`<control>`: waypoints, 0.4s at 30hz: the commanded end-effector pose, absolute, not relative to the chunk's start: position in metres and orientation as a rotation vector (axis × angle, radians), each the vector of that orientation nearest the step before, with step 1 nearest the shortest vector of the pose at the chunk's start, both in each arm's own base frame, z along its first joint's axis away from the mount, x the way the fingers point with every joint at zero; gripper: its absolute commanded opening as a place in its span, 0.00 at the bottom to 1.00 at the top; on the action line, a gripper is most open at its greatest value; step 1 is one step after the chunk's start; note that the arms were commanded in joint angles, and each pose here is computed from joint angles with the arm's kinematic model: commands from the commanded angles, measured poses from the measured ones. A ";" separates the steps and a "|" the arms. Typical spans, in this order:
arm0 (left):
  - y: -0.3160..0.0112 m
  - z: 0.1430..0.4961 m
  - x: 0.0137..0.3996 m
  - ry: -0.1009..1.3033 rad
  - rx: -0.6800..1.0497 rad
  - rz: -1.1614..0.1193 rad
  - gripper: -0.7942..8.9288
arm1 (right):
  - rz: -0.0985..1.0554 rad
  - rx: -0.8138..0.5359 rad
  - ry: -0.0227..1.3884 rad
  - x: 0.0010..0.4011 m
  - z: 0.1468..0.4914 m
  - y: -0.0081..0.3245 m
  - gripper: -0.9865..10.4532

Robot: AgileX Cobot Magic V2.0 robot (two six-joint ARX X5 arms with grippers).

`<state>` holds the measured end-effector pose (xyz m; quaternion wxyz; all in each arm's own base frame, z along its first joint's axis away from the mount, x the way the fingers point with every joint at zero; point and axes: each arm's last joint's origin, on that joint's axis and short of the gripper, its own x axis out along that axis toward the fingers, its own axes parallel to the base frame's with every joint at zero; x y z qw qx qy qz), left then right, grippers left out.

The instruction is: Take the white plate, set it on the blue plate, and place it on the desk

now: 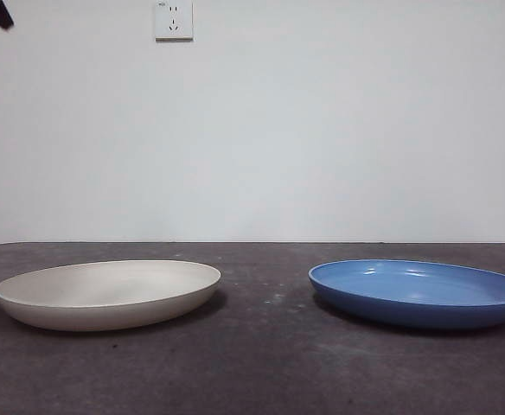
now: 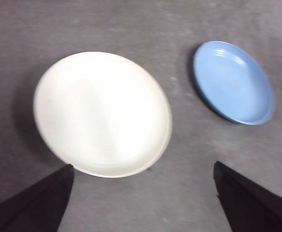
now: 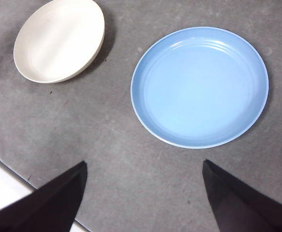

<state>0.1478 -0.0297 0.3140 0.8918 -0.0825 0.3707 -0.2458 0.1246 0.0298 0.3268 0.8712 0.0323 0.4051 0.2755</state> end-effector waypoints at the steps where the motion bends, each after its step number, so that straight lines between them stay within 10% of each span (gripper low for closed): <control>1: -0.031 0.317 0.159 0.763 -0.169 -0.470 0.56 | 0.577 0.072 0.827 0.126 0.332 0.031 0.42; 12: -0.036 0.285 0.223 0.859 -0.171 -0.362 0.56 | 0.576 0.073 0.825 0.126 0.333 0.031 0.42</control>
